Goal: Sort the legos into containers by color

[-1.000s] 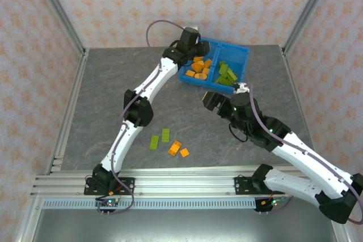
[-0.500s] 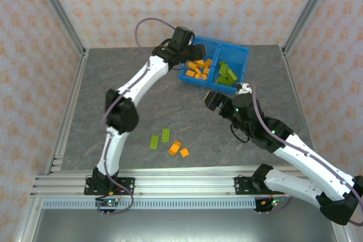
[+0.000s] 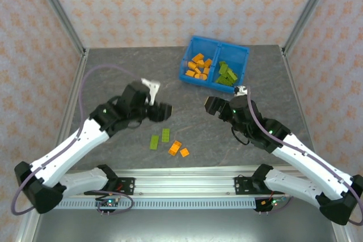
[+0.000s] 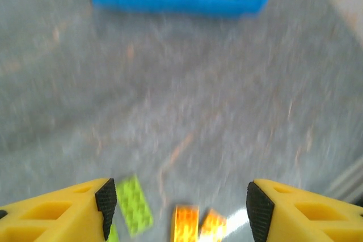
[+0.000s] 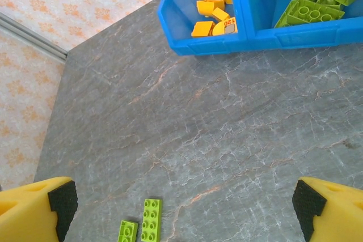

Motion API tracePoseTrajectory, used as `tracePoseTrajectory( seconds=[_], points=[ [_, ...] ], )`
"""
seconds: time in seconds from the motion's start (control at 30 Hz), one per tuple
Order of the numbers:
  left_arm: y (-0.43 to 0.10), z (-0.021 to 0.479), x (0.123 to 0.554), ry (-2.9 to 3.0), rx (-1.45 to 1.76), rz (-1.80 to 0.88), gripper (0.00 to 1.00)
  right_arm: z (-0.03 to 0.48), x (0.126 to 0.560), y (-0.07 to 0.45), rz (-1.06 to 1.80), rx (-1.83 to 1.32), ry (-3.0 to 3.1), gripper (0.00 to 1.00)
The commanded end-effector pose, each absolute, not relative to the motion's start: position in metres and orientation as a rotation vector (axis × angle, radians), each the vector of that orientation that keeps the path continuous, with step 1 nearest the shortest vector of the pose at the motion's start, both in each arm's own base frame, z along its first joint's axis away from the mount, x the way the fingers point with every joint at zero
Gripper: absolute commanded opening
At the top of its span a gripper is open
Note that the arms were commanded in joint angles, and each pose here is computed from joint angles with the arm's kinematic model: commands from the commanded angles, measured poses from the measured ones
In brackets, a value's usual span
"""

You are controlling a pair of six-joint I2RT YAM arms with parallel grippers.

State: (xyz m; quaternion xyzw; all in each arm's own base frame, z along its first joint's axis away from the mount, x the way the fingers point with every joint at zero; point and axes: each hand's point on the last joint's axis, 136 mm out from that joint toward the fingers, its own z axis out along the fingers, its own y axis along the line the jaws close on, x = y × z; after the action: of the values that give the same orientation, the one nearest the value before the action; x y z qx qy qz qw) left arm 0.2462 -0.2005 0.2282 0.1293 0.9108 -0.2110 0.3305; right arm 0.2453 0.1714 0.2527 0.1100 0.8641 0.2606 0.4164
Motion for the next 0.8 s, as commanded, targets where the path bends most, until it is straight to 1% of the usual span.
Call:
tracePoseTrajectory(
  seconds=[0.0,0.1,0.33,0.43,0.5,0.6,0.77],
  points=[
    [-0.191,0.168,0.205,2.585,0.310,-0.523,0.64,0.248,0.247,0.161,0.601,0.280,2.159,0.99],
    [-0.205,0.137,0.191,2.649,0.341,-0.517,0.64,0.244,0.248,0.160,0.602,0.295,2.168,1.00],
    [-0.240,0.084,0.175,2.787,0.640,-0.354,0.65,0.235,0.241,0.164,0.639,0.288,2.207,0.99],
    [-0.246,0.064,0.170,2.830,0.687,-0.322,0.65,0.238,0.223,0.198,0.807,0.024,2.254,0.97],
    [-0.246,0.056,0.170,2.838,0.690,-0.304,0.65,0.227,0.199,0.215,0.886,-0.174,2.340,0.95],
    [-0.245,0.046,0.169,2.849,0.684,-0.295,0.64,0.195,0.174,0.209,0.846,-0.270,2.515,0.94],
    [-0.246,0.034,0.170,2.866,0.675,-0.283,0.63,0.181,0.147,0.221,0.999,-0.349,2.622,0.94]
  ],
)
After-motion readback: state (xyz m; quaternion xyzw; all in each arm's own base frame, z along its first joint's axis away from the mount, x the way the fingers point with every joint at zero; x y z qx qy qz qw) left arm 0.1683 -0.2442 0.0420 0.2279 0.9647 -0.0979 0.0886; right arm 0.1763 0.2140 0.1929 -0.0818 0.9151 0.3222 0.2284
